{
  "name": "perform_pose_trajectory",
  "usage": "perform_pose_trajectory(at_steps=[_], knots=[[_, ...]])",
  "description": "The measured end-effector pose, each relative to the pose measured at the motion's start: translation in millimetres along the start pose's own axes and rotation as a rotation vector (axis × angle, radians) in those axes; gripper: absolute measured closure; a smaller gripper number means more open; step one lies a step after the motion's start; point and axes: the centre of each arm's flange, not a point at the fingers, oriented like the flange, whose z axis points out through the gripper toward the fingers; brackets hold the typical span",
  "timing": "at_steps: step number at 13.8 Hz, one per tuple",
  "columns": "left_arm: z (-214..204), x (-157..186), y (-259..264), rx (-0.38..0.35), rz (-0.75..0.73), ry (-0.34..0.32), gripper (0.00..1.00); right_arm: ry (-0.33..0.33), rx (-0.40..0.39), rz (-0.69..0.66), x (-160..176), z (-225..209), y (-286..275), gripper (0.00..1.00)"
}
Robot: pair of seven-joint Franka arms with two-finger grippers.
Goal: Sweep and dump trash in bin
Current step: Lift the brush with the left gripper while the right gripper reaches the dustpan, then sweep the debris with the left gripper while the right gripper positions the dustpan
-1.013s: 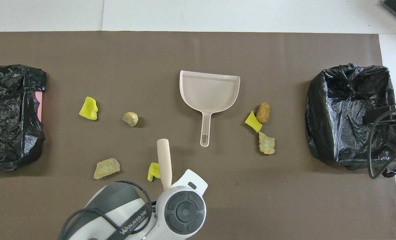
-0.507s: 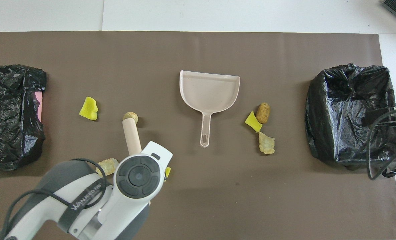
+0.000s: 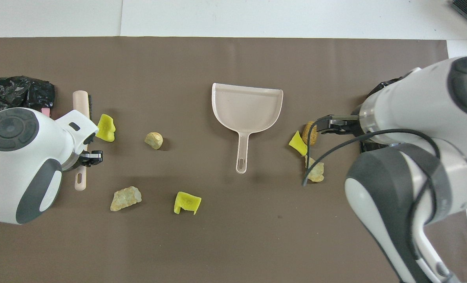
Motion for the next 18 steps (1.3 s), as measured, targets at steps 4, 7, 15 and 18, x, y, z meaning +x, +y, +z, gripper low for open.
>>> perform_pose_trajectory(at_steps=[4,7,15,18], knots=[[41.9,24.1,-24.8,-0.012,0.033,-0.024,0.74,0.01,0.068,0.079,-4.7,74.6,-93.5,0.0],[53.0,22.7,-26.6,-0.012,0.118,-0.048,0.74,0.013,0.115,0.08,-7.8,115.5,-129.7,0.0],[43.9,-6.8,60.4,-0.087,0.379,-0.064,0.74,0.008,0.111,0.01,-29.3,179.8,-183.2,0.0],[39.0,-23.4,86.2,-0.104,0.514,-0.072,0.74,0.003,0.102,-0.033,-28.0,181.0,-179.9,0.21]])
